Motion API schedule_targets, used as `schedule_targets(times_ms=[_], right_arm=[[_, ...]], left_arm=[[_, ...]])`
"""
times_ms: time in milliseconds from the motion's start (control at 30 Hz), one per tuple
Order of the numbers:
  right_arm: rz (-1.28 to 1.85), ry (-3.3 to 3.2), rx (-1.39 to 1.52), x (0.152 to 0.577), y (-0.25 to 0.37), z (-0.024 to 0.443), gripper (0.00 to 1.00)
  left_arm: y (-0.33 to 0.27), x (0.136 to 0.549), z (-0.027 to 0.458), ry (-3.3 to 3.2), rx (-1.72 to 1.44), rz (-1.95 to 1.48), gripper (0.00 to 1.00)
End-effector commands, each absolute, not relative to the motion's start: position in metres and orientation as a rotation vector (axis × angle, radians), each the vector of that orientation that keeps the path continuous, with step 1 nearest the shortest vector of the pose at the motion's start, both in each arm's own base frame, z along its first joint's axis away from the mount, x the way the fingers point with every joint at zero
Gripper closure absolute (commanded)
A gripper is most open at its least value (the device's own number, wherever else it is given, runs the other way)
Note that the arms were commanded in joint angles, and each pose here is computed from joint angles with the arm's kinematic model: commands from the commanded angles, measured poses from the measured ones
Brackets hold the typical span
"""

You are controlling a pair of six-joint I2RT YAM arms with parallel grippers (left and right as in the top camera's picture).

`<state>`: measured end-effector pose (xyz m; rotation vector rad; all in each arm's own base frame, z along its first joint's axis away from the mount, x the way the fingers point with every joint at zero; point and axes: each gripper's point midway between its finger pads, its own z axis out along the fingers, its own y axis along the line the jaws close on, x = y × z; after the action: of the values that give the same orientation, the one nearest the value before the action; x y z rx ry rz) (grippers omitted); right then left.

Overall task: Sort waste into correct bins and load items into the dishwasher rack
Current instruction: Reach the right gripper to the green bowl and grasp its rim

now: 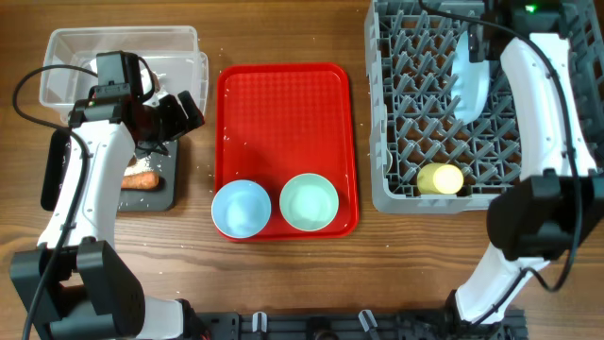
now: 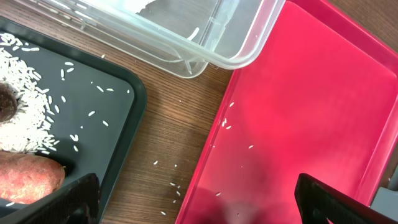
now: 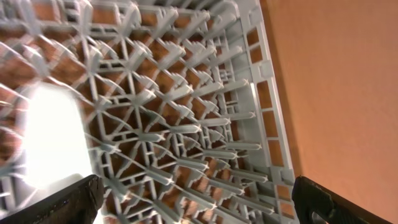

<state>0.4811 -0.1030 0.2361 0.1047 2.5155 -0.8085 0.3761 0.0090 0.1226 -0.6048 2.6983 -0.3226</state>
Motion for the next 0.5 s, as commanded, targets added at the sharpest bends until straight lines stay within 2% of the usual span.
schedule_targets(times_ms=[0, 100, 167, 267, 367, 467], right_arm=[[-0.631, 2.369, 0.143, 0.463, -0.085, 0.305, 0.00], [-0.367, 2.337, 0.054, 0.448, -0.050, 0.332, 0.00], [0.095, 2.305, -0.143, 0.435, 0.017, 0.348, 0.00], [0.578, 2.257, -0.348, 0.415, 0.087, 0.356, 0.01], [0.670, 2.364, -0.416, 0.404, 0.119, 0.328, 0.06], [0.626, 2.522, -0.504, 0.391, 0.152, 0.287, 0.11]], left_arm=[[0.011, 0.379, 0.129, 2.676, -0.615, -0.318, 0.00], [0.011, 0.379, 0.129, 2.676, -0.615, -0.318, 0.00], [0.011, 0.379, 0.129, 2.676, -0.615, -0.318, 0.00], [0.011, 0.379, 0.129, 2.677, -0.615, -0.318, 0.00], [0.011, 0.379, 0.129, 2.676, -0.615, -0.318, 0.00], [0.011, 0.379, 0.129, 2.676, -0.615, -0.318, 0.00]])
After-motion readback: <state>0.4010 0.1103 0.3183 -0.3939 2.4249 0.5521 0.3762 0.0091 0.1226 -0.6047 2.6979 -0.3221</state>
